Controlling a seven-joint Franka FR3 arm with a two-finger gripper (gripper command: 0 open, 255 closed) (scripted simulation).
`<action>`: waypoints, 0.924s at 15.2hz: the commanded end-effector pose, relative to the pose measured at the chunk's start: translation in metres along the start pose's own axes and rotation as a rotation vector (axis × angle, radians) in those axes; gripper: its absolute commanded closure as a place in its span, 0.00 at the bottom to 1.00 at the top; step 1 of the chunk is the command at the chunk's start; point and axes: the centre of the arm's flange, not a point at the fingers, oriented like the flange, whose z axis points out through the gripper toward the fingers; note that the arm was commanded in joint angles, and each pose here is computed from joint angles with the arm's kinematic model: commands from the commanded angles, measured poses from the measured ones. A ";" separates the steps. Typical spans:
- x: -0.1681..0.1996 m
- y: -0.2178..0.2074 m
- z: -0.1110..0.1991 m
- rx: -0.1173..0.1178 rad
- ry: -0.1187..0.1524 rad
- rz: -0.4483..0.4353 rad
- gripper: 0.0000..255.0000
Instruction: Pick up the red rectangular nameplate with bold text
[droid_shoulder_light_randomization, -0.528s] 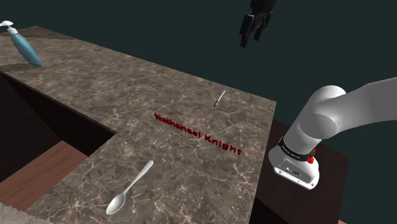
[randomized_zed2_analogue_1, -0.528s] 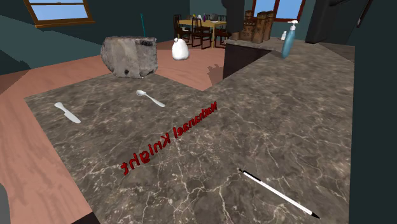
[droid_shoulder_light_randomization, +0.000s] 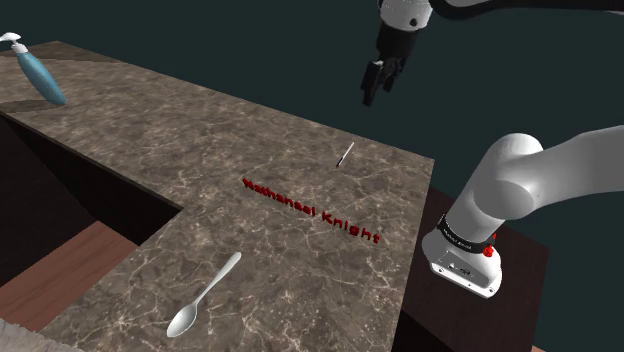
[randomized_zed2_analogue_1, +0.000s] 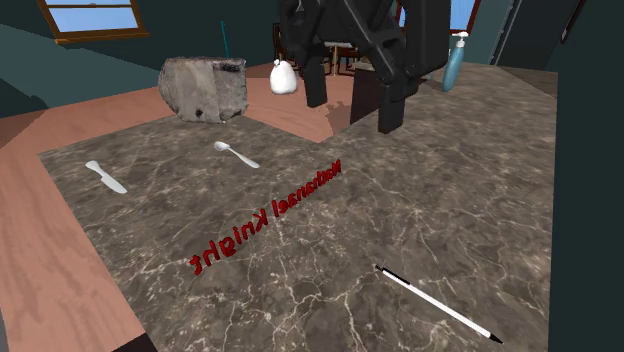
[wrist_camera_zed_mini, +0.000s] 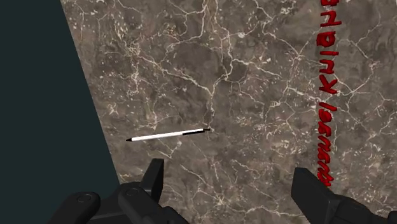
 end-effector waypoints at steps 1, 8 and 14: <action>-0.006 -0.018 0.019 -0.004 0.011 -0.023 0.00; -0.028 -0.085 0.083 -0.020 0.048 -0.106 0.00; -0.048 -0.140 0.139 -0.033 0.079 -0.176 0.00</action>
